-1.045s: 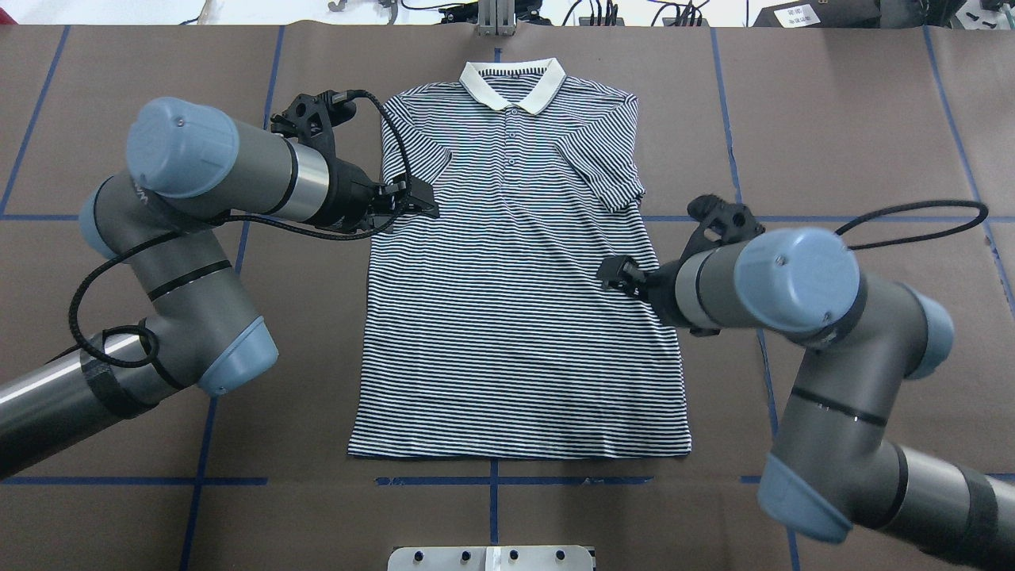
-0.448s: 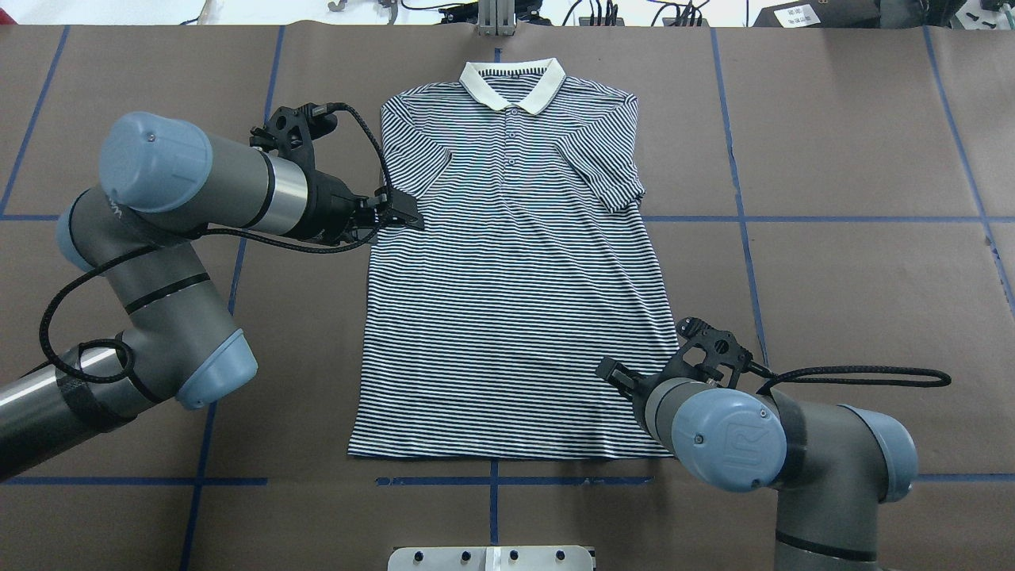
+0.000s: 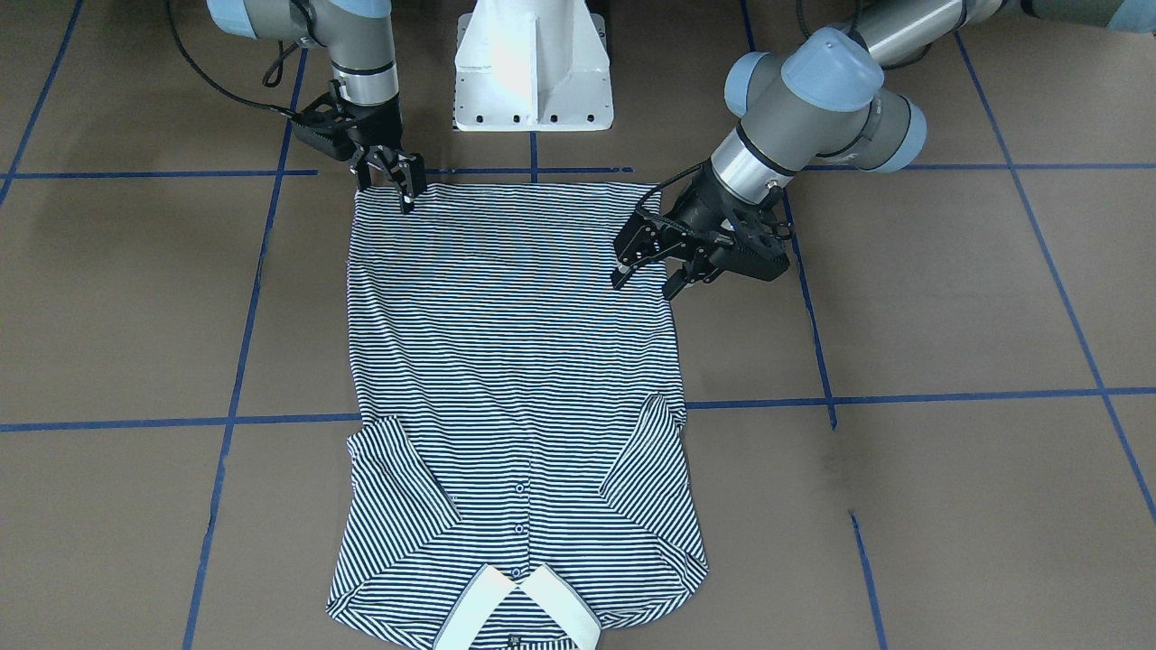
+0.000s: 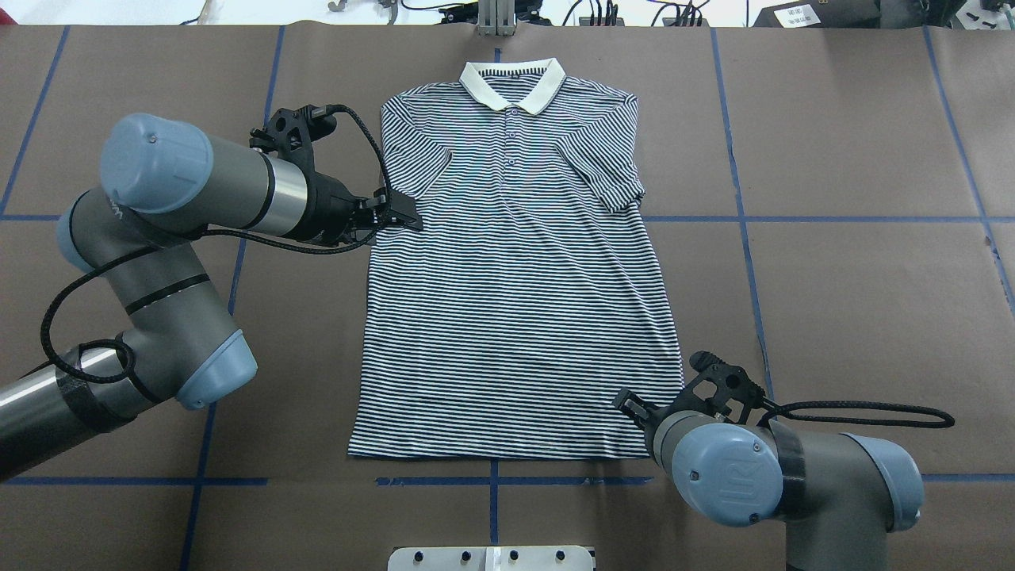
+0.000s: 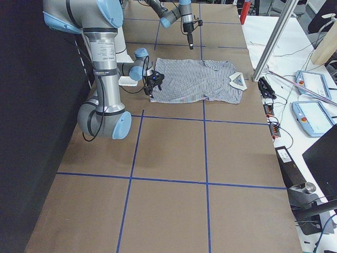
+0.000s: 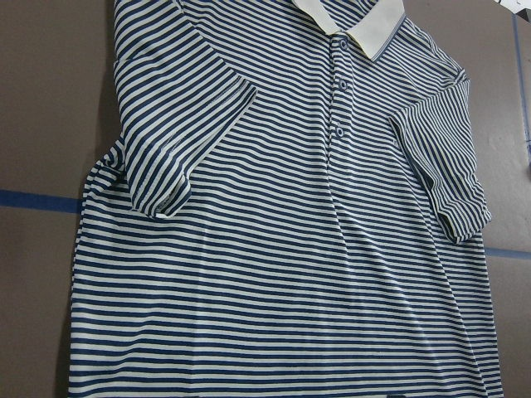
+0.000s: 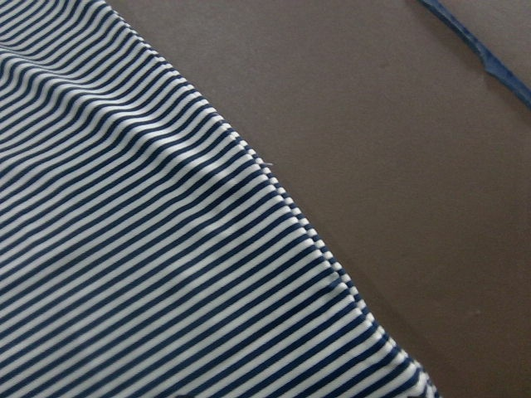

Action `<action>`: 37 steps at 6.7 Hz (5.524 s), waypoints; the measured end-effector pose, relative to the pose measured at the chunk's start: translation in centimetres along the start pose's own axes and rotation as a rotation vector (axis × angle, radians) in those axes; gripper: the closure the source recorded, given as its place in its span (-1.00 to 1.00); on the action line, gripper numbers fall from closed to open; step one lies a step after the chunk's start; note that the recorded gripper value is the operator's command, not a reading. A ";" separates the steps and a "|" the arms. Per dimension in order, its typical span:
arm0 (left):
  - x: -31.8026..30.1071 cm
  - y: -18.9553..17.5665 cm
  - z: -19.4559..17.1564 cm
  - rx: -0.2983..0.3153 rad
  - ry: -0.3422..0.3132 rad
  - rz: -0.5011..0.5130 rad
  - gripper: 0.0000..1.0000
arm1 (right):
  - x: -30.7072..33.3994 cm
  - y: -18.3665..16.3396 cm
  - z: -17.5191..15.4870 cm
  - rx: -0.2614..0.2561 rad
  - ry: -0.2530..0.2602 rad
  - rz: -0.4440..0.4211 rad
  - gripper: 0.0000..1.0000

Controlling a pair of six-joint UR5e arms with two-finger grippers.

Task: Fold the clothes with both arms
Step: 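Move both grippers to the hem corners nearest the robot, then grasp the hem corners with both grippers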

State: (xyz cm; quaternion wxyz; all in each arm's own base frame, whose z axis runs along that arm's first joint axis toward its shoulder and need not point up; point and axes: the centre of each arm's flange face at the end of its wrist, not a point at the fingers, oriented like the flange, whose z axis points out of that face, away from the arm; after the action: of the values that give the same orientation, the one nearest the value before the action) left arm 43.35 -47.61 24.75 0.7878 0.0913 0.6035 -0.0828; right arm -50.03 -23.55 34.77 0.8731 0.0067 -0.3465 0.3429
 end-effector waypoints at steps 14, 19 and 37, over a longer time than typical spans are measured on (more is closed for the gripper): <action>-3.9 19.1 2.1 0.071 -0.246 -0.204 -0.48 | 2.7 -0.8 -3.6 -0.044 -0.014 0.023 1.00; -6.1 24.7 4.1 0.023 -0.336 -0.191 -0.04 | 2.7 -0.8 -3.6 -0.045 -0.014 0.022 1.00; -5.2 26.6 2.7 -0.013 -0.422 -0.138 0.04 | 2.8 -0.6 -4.7 -0.076 -0.019 0.022 1.00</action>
State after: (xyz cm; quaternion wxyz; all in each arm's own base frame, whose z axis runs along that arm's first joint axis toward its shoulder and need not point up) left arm 50.95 -22.32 31.59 0.8895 0.0253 0.4308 -0.1499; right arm -45.37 -21.13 33.05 0.8657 -0.0269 -0.3674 0.3388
